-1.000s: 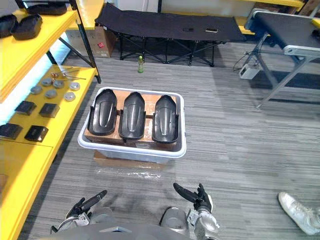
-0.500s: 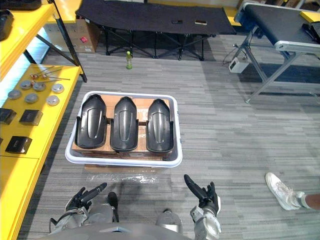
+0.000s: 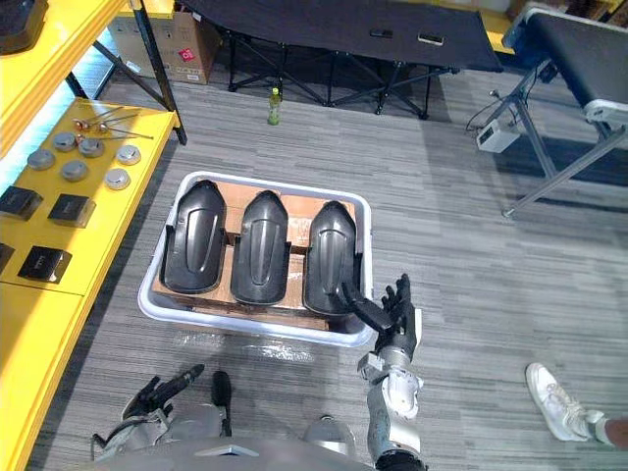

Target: Walk over and take three plastic housings, then place them on the shelf

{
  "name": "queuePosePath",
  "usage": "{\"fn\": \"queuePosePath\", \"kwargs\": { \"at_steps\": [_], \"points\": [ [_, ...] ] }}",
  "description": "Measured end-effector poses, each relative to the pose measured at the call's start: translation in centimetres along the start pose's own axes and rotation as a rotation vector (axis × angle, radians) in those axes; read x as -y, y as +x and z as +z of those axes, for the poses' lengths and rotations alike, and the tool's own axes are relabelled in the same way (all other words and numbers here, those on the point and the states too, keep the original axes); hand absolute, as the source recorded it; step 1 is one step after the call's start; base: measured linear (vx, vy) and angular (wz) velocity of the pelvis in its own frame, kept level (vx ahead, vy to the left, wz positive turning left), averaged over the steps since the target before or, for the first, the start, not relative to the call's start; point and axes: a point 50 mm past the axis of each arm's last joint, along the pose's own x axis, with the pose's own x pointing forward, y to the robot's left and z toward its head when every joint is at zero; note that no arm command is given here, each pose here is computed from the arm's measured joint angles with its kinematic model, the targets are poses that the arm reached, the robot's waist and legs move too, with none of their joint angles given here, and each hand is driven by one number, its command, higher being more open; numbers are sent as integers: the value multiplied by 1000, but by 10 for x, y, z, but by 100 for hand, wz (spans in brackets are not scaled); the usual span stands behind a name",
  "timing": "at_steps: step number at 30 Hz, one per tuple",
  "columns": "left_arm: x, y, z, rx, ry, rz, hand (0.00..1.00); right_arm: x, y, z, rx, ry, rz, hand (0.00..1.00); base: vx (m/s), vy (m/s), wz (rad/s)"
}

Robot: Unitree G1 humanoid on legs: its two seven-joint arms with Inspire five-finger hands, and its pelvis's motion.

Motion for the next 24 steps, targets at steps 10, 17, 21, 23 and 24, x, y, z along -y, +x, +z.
{"fn": "queuePosePath", "kwargs": {
  "at_steps": [10, 17, 21, 23, 24],
  "points": [
    [-13, -2, 5, 55, 45, 10, 100, -4, 49, 51, 97, 3, -5, 100, -105, 4, 15],
    [-8, -2, 29, 147, 31, -41, 100, -14, 91, 102, 166, -22, -48, 100, -140, -27, 16],
    [-11, -3, 45, 209, 40, -55, 100, -13, 101, 131, 235, -25, -54, 100, -38, -31, -2],
    [-12, -3, 50, 224, 43, -57, 100, -13, 105, 143, 265, -35, -51, 100, -23, -29, -7],
    [-11, -2, 52, 232, 46, -62, 100, -11, 108, 152, 279, -41, -51, 100, -24, -25, -4]
  ]
}}
